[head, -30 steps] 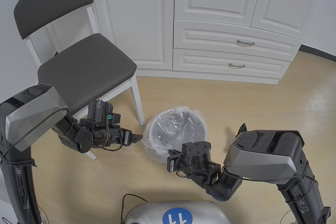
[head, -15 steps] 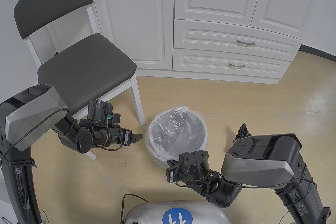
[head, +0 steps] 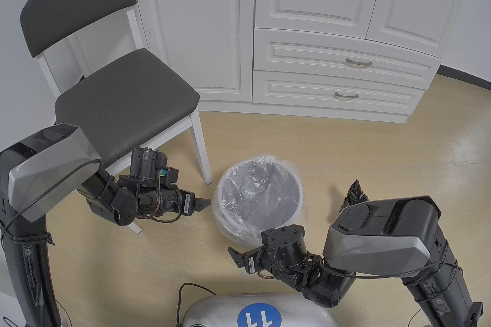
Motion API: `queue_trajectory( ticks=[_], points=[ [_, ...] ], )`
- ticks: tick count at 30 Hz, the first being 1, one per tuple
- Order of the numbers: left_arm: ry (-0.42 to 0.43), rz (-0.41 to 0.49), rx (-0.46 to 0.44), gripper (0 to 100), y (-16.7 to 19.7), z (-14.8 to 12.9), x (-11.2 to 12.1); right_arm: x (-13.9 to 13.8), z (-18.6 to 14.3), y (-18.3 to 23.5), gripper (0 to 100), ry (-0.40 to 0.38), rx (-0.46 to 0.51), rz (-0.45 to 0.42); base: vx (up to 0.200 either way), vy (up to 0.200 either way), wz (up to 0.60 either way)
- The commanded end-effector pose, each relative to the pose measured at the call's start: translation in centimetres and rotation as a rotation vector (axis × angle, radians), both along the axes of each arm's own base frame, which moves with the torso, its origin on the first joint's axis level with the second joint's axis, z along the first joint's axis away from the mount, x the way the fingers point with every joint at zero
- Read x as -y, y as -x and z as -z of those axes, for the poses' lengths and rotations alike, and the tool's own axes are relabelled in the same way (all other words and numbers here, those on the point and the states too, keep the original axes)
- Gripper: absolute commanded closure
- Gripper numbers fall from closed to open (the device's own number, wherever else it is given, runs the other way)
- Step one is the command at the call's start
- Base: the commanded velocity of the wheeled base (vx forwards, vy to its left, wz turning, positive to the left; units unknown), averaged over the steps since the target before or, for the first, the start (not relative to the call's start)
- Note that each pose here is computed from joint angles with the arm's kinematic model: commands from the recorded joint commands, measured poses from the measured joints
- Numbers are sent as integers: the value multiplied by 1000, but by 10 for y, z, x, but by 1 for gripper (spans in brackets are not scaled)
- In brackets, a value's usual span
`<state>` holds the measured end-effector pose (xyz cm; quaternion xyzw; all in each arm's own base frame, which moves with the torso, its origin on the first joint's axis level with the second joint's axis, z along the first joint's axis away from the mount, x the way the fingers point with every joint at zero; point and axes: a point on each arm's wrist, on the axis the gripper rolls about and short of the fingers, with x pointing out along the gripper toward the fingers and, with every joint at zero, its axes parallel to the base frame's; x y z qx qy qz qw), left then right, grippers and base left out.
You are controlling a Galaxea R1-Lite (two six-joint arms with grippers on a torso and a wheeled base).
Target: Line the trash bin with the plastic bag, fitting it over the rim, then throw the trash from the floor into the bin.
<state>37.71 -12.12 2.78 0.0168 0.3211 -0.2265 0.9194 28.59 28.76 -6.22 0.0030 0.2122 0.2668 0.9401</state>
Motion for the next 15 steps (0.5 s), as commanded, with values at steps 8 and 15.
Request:
queue_trajectory(
  ticks=[8, 15],
  points=[
    [-10, 54, -30, 0, 12, 8, 18, -10, -21, 23, 0, -87, -52, -83, 0, 0, 0],
    [-23, 111, -67, 0, 23, 20, 38, -27, -31, 41, 0, -162, -66, -112, 0, 0, 0]
  ],
)
